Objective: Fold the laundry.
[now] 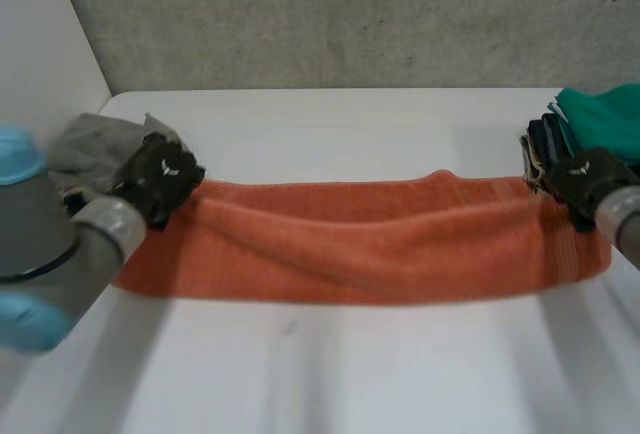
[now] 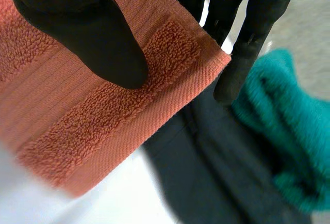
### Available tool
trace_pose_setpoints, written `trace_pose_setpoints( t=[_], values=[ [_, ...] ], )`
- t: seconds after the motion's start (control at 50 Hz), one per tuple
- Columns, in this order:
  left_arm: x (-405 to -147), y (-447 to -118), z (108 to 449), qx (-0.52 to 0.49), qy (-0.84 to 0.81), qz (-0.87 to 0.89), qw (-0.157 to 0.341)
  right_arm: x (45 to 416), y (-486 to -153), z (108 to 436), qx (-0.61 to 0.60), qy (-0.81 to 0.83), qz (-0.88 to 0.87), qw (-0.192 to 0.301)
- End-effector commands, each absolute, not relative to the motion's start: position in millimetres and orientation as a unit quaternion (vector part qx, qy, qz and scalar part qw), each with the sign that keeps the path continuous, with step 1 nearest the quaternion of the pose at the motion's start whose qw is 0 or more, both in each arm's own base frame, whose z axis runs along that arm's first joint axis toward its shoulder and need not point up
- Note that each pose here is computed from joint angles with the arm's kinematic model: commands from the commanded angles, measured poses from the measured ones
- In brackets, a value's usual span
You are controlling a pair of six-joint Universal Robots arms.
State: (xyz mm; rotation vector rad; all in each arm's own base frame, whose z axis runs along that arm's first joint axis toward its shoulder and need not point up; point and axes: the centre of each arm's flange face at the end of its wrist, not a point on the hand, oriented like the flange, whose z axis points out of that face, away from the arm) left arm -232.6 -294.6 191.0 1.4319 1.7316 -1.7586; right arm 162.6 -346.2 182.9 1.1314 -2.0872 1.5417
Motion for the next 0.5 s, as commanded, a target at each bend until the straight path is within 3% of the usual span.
trace_pose_setpoints(
  t=[0.02,0.24,0.36,0.5],
  values=[
    [-249,-357,164,0.471,0.609,-0.611,0.186,178,-388,171,0.374,-0.704,0.574,0.188],
    [-273,-405,147,0.460,0.582,-0.642,0.193,196,-435,150,0.364,-0.664,0.622,0.203],
    [-290,-400,140,0.470,0.573,-0.647,0.180,204,-440,149,0.346,-0.649,0.640,0.221],
    [-294,-384,134,0.476,0.583,-0.636,0.172,208,-422,165,0.333,-0.658,0.644,0.203]
  ],
)
